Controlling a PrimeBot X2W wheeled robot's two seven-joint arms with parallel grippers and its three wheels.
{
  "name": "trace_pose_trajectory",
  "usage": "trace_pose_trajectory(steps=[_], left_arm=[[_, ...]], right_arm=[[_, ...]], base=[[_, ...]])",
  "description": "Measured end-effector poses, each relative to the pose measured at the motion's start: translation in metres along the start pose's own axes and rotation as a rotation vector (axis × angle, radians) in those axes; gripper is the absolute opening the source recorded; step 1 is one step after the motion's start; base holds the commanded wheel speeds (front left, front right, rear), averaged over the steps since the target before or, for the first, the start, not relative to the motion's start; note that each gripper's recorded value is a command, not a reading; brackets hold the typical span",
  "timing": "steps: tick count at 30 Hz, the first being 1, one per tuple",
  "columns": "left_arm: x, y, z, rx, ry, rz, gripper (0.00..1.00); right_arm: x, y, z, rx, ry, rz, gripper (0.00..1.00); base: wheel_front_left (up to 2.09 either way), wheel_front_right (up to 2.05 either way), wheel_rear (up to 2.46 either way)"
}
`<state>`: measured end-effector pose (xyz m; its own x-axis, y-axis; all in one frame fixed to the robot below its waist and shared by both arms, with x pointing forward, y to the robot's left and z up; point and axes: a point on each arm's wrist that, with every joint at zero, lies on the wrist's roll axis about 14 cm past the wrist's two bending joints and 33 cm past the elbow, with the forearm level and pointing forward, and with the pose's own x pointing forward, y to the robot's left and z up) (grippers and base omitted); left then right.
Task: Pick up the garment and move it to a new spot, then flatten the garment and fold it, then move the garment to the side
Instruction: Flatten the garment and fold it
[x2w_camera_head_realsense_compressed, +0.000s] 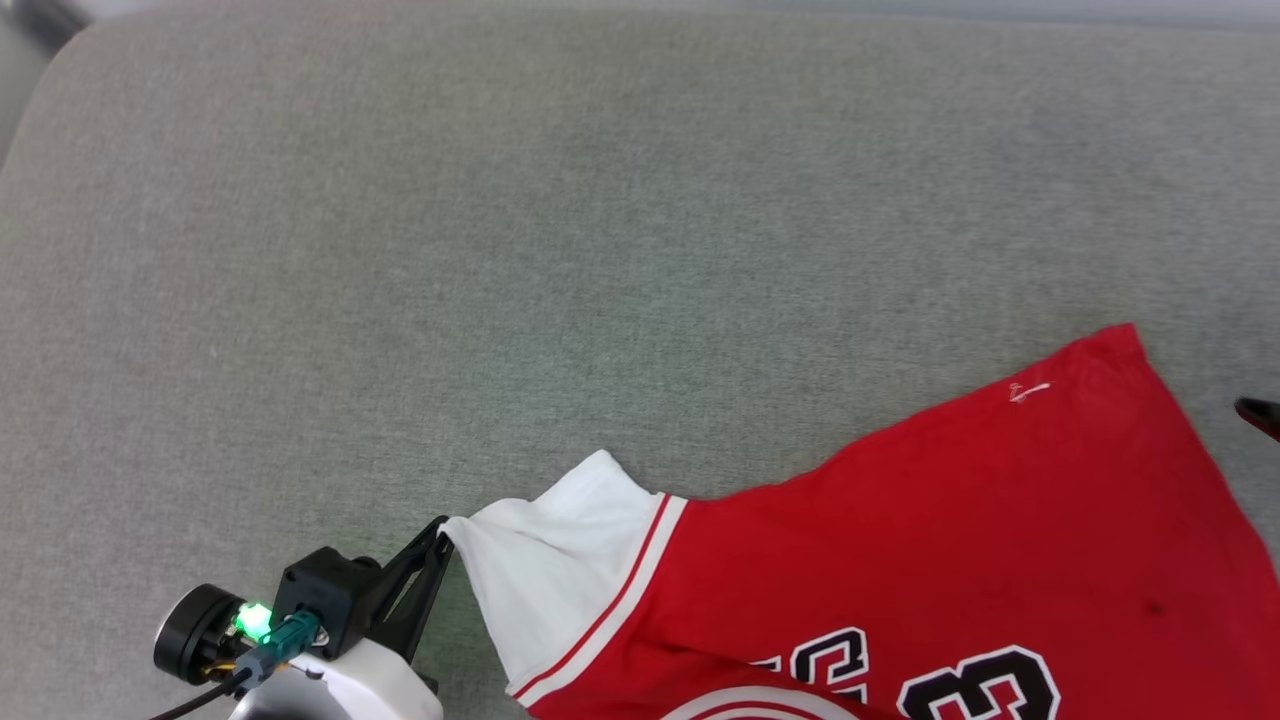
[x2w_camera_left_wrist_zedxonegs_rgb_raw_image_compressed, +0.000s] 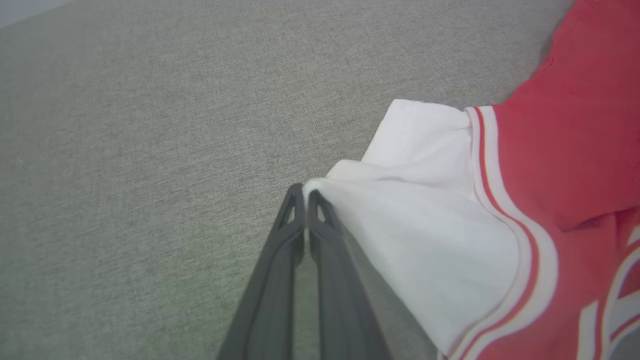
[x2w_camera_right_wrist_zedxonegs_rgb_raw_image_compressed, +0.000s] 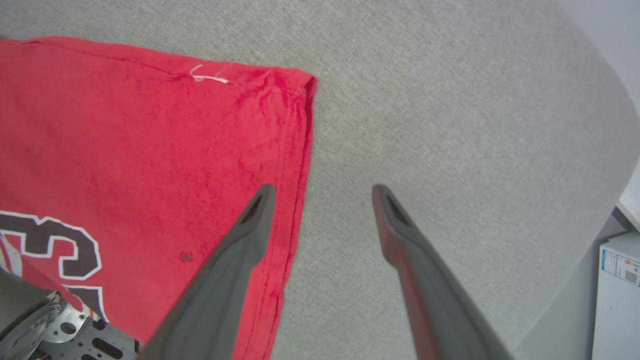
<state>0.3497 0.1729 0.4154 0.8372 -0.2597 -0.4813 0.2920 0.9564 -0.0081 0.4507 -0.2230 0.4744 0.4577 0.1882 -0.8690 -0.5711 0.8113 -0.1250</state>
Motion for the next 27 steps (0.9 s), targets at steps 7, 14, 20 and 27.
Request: trace_pose_trajectory(steps=[7,14,20,27], left_arm=[[0.006,0.005,-0.012,-0.016,0.035,0.025,0.00],[0.013,0.010,-0.020,-0.027,0.057,0.041,0.00],[0.014,0.012,-0.023,-0.028,0.062,0.047,0.00],[0.007,0.006,-0.010,-0.023,0.007,0.035,0.00]], right_arm=[[0.062,0.019,0.024,-0.012,0.072,0.077,1.00],[0.110,0.035,0.001,-0.033,0.216,0.132,1.00],[0.115,0.042,-0.004,-0.040,0.219,0.160,0.00],[0.090,0.046,0.023,-0.015,0.027,0.155,0.00]], base=[[0.00,0.00,0.00],[0.00,0.00,0.00],[0.00,0.00,0.00],[0.00,0.00,0.00]])
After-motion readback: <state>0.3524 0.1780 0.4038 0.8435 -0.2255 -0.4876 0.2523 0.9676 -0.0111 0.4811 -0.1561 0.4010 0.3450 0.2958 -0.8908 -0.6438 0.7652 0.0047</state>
